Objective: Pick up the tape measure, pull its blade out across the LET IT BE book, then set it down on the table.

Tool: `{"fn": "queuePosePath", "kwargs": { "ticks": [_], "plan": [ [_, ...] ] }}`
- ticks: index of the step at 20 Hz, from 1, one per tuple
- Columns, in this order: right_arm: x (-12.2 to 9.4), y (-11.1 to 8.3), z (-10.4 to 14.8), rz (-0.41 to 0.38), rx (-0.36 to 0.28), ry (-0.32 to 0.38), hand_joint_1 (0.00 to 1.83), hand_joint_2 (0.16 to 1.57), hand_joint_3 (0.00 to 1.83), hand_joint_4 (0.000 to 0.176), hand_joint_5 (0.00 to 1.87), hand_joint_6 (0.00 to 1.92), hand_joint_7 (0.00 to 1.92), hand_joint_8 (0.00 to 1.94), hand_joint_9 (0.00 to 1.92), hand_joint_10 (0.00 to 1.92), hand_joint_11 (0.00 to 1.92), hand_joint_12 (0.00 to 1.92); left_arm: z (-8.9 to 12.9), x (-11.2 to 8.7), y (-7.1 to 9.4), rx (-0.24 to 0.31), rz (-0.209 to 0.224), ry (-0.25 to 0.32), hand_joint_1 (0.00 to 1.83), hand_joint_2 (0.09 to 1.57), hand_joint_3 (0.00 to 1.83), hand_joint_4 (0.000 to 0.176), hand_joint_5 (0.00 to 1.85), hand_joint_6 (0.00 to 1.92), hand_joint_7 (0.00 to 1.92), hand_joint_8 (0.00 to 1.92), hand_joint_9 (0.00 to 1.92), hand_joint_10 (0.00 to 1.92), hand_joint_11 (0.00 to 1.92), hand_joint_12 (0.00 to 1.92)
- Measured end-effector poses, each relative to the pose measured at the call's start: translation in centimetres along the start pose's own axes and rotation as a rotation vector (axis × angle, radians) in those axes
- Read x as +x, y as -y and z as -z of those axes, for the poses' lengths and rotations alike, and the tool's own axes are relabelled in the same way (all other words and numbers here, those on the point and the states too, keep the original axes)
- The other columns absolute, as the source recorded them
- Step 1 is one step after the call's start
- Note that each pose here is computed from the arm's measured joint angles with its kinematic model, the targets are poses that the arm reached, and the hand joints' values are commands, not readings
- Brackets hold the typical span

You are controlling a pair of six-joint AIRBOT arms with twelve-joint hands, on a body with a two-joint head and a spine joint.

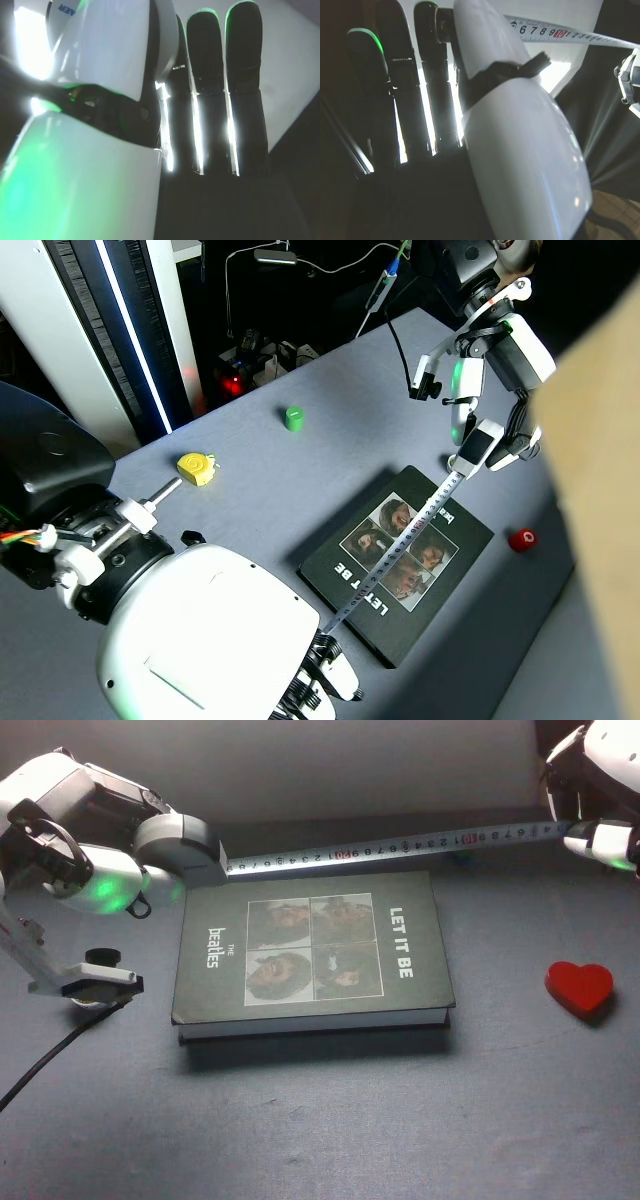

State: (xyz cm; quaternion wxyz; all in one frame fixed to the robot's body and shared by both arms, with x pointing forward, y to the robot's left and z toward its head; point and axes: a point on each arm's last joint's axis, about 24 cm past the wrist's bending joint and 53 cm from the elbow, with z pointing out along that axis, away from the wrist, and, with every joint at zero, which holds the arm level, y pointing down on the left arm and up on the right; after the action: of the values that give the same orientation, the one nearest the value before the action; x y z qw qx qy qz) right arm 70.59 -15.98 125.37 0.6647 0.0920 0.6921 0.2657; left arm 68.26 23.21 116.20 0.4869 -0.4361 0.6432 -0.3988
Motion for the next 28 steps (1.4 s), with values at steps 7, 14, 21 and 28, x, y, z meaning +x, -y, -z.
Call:
{"fn": "queuePosePath", "kwargs": {
  "ticks": [7, 14, 21, 28],
  "plan": [
    [-1.0, 0.8, 0.0, 0.002, 0.004, 0.012, 1.2, 1.16, 0.0, 0.0, 0.79, 1.29, 1.0, 0.95, 0.93, 0.6, 0.61, 1.37, 0.0, 0.1, 0.1, 0.001, 0.004, -0.001, 1.38, 1.08, 0.0, 0.0, 1.08, 0.68, 1.08, 0.87, 0.93, 1.18, 0.83, 1.07],
    [-1.5, 1.2, -0.1, 0.019, -0.004, 0.018, 1.2, 1.16, 0.0, 0.0, 0.8, 1.28, 1.01, 0.94, 0.94, 0.58, 0.62, 1.35, 0.1, 0.0, 0.1, 0.001, 0.004, 0.0, 1.38, 1.07, 0.0, 0.0, 1.08, 0.69, 1.09, 0.86, 0.92, 1.18, 0.84, 1.07],
    [-2.4, 2.0, -0.1, 0.028, 0.001, 0.034, 1.2, 1.16, 0.0, 0.0, 0.79, 1.28, 1.01, 0.95, 0.94, 0.58, 0.62, 1.36, 0.2, -0.3, 0.1, 0.001, 0.003, 0.003, 1.38, 1.08, 0.0, 0.0, 1.05, 0.72, 1.07, 0.89, 0.92, 1.19, 0.84, 1.07],
    [-2.6, 1.8, 0.0, 0.043, -0.009, 0.047, 1.2, 1.16, 0.0, 0.0, 0.78, 1.29, 1.01, 0.95, 0.94, 0.58, 0.62, 1.36, 0.2, -0.2, 0.1, 0.001, 0.001, 0.004, 1.38, 1.08, 0.0, 0.0, 1.08, 0.7, 1.07, 0.88, 0.93, 1.18, 0.83, 1.07]
  ]
}}
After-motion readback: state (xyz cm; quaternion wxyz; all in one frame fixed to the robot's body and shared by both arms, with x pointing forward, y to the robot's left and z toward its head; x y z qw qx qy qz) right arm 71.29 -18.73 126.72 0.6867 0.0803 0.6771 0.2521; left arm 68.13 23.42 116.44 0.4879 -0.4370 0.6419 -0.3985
